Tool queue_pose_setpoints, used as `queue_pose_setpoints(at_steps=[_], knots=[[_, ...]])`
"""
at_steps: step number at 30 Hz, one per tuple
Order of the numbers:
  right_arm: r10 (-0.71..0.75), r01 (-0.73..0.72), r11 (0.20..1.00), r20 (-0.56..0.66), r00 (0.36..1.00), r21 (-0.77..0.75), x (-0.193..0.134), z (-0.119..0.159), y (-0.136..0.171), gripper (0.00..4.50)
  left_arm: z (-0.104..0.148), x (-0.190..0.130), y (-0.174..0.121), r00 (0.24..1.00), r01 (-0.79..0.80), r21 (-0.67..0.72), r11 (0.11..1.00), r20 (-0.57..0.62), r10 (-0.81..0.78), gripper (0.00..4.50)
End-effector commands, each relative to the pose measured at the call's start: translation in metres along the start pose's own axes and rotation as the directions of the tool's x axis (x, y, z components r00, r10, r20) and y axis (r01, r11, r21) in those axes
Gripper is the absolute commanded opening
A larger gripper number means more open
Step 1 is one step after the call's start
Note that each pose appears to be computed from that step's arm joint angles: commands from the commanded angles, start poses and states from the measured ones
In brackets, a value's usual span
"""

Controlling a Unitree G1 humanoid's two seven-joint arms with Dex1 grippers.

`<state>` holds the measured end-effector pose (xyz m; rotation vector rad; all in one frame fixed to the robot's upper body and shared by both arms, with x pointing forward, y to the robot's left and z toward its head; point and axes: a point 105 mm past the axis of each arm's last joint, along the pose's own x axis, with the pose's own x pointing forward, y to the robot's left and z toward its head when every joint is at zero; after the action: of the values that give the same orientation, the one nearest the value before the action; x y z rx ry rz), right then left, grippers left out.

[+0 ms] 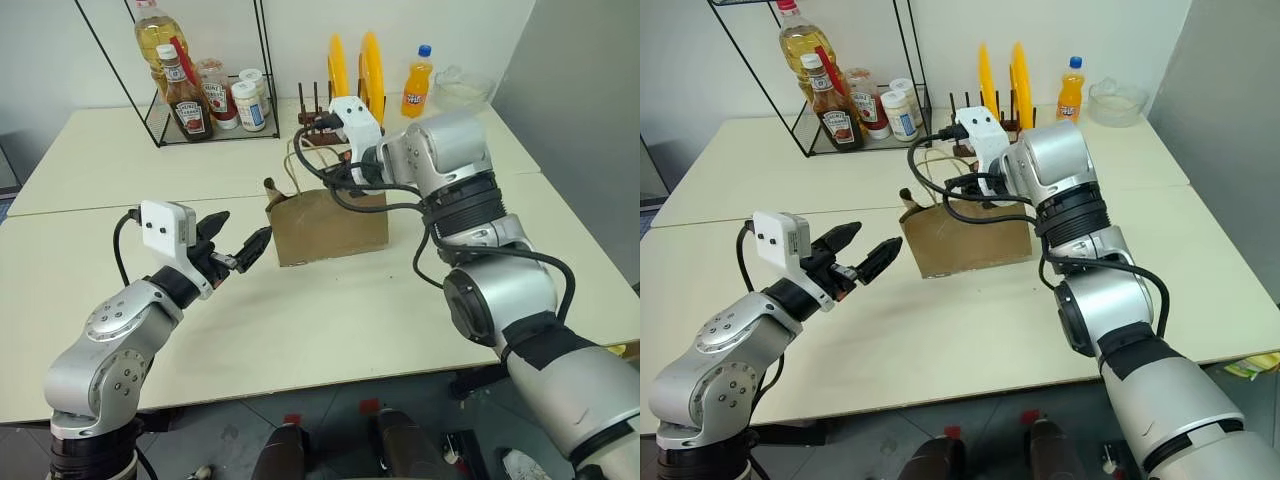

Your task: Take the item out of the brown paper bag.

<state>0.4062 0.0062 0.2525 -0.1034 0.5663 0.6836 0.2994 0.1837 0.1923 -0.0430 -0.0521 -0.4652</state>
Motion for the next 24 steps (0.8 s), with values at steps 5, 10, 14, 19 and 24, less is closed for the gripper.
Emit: queue_pose_setpoints(at_steps=[5,10,14,19,24], knots=[[0.022,-0.024,0.998,0.031,0.999,0.053,-0.01,0.017,0.022,0.02,0.013,0.0,-0.003,0.998,0.0,0.031,1.0,0.056,-0.002,4.5],[0.006,-0.009,0.997,0.032,0.999,0.08,-0.005,0.016,0.022,0.02,0.012,-0.001,-0.004,0.999,-0.002,0.032,0.999,0.054,0.0,4.5],[-0.02,0.019,0.995,0.003,1.0,0.102,0.004,0.003,0.013,0.02,0.012,-0.001,-0.003,0.999,-0.006,0.035,0.999,0.053,0.004,4.5],[-0.01,0.008,0.997,0.015,1.0,0.082,0.005,-0.004,0.005,0.45,0.011,-0.002,-0.002,0.999,-0.009,0.039,0.999,0.05,0.007,4.5],[0.023,-0.025,0.999,0.058,0.998,0.033,-0.011,0.001,0.0,2.02,0.013,-0.003,0.003,0.999,-0.005,0.052,0.999,0.043,0.003,4.5]])
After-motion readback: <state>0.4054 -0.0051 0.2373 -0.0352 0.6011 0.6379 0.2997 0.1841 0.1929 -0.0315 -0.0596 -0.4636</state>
